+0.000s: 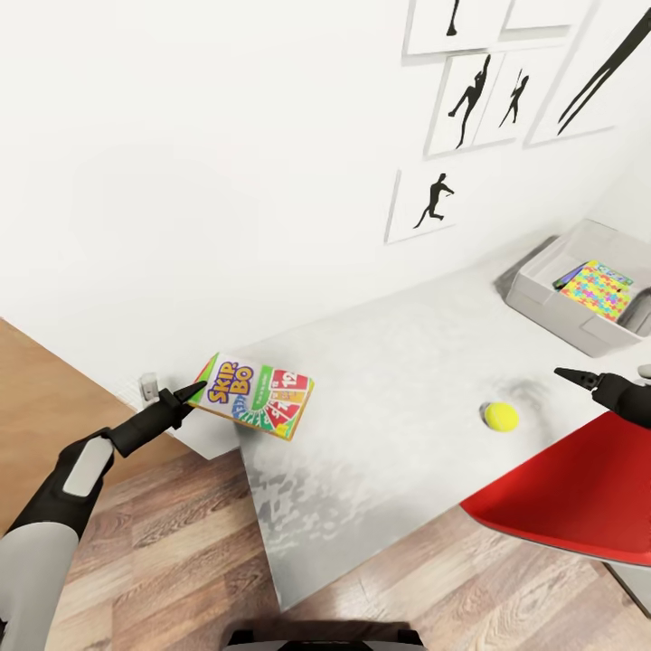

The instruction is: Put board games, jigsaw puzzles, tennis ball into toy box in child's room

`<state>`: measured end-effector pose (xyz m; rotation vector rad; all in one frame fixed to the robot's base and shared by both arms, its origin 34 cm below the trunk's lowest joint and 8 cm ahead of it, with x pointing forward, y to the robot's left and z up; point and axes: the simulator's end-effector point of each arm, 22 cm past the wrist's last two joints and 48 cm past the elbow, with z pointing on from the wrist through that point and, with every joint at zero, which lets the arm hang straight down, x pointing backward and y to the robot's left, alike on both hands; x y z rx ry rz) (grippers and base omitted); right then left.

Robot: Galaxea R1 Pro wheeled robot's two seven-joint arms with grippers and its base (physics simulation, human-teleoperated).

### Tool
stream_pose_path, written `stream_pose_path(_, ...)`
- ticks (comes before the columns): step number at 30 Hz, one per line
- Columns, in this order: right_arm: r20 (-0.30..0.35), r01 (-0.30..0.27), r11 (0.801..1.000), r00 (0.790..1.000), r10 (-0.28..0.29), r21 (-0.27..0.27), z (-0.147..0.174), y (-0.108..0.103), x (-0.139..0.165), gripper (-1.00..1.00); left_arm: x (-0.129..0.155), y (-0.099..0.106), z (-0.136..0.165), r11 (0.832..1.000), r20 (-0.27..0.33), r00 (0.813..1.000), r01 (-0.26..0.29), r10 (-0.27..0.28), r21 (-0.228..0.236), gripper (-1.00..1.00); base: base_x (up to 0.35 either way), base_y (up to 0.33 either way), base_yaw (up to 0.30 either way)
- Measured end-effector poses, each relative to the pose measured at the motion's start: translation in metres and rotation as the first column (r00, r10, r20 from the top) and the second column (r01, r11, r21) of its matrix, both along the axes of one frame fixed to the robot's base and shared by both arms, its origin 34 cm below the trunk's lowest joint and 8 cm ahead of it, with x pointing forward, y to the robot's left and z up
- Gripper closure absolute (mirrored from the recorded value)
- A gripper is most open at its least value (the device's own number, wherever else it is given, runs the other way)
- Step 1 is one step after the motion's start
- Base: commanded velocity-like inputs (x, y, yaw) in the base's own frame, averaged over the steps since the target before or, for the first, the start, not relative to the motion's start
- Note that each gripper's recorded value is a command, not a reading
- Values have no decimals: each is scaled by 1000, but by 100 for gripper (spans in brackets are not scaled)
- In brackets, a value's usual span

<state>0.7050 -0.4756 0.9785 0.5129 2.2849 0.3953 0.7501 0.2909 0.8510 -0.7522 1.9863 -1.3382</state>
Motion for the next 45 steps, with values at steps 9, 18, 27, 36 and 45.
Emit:
stream_pose_path(9,-41,10,1000,999,-10,1,-15,-6,-17,-100,-21,-2,-5,1000,-33,999,26,-26,-13,100,-226,0,0)
stream_pose_path(18,-45,9,1000,999,-9,-1,-15,-6,-21,-100,-20,-7,22,999,35,998,48,-48,-14,100,-270,0,0)
stream_pose_path(27,-42,5,1000,999,-5,-3,-14,-5,-21,-100,-21,-13,59,997,121,991,61,-56,-36,100,-78,0,0)
stream_pose_path(36,11,5,1000,1000,-6,17,6,-14,-19,-100,-24,-24,88,995,194,977,95,-89,-20,100,-11,0,0)
stream_pose_path(45,96,-15,997,995,8,70,32,-16,-16,-100,-27,-32,101,994,228,968,113,-108,-8,100,-2,0,0)
